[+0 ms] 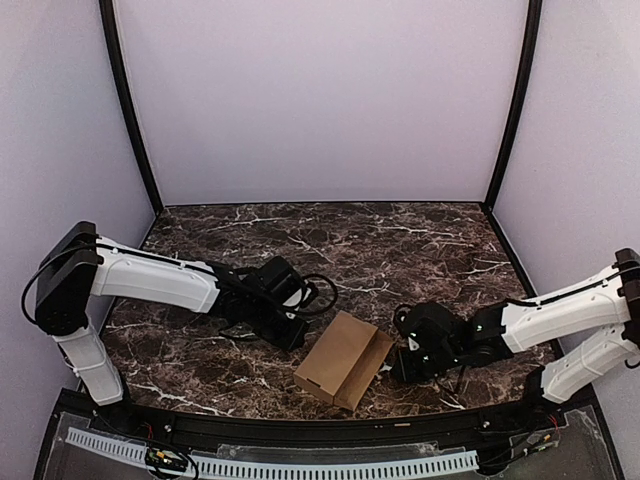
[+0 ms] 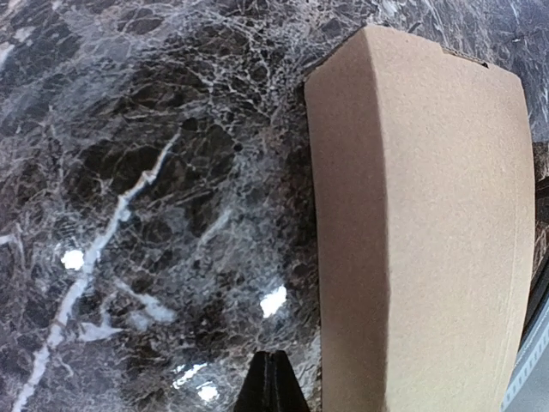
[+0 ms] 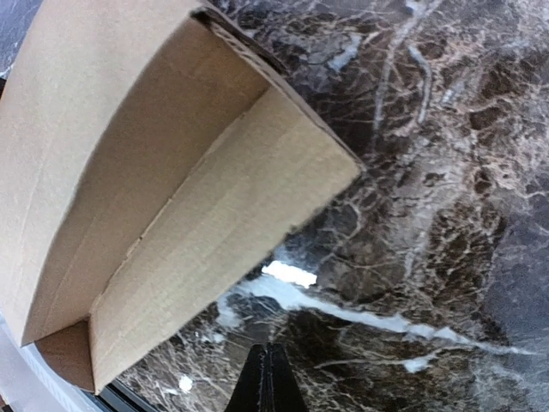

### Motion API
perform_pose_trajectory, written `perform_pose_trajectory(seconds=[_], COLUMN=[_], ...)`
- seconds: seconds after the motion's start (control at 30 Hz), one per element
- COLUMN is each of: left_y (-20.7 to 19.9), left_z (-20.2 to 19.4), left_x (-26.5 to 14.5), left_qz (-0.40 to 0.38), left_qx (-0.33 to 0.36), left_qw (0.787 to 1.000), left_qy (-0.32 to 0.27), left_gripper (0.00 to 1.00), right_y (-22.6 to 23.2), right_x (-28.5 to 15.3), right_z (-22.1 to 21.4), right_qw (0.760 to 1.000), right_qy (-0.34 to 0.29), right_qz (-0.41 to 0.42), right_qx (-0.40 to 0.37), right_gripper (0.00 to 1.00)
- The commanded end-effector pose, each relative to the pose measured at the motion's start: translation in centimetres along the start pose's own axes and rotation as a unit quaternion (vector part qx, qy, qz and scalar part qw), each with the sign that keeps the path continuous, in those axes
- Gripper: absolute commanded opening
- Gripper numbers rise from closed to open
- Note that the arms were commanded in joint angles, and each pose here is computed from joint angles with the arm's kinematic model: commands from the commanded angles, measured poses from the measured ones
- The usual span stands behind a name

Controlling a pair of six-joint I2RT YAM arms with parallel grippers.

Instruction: Fold the paper box

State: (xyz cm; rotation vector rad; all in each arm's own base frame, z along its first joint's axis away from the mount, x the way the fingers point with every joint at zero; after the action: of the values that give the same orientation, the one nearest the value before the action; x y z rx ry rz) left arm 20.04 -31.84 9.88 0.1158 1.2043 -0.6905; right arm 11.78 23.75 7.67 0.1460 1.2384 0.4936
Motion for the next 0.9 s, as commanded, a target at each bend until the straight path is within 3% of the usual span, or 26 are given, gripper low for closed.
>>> perform_pose_trajectory(seconds=[0.0, 0.53, 0.87], left_y=[-1.0, -4.2, -5.9], left_z=[-0.3, -2.5, -2.1], left_x=[0.7, 1.1, 0.9], left_qz=[-0.049, -0.048, -0.041], left_qx=[-0.014, -0.022, -0.010], left_qw=[0.999, 0.998, 0.999], left_qy=[0.009, 0.025, 0.016], left_gripper=[0.01, 0.01, 0.01], right_y=[2.5, 6.6, 6.7], right_x=[0.2, 0.3, 1.8], right_z=[1.0, 4.3, 4.2], right_qw=[0.999, 0.998, 0.998], right_qy=[-0.020, -0.061, -0.023], right_qz=[0.028, 0.010, -0.048], right_qx=[0.020, 0.026, -0.014], right_gripper=[0.00, 0.00, 0.00])
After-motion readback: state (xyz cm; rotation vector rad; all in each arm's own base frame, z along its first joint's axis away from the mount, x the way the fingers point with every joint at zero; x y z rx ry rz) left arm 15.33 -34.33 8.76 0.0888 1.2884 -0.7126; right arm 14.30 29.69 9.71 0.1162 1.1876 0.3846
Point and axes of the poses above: each gripper's point midway between its finger pads, its own x axis out along the fingers, its own y axis along the line the jaws close on, z = x × y, the point moved 6 cm from there along -x, back along the fingers, and after that the axes turned 1 degree about -x, right-handed, at the moved point
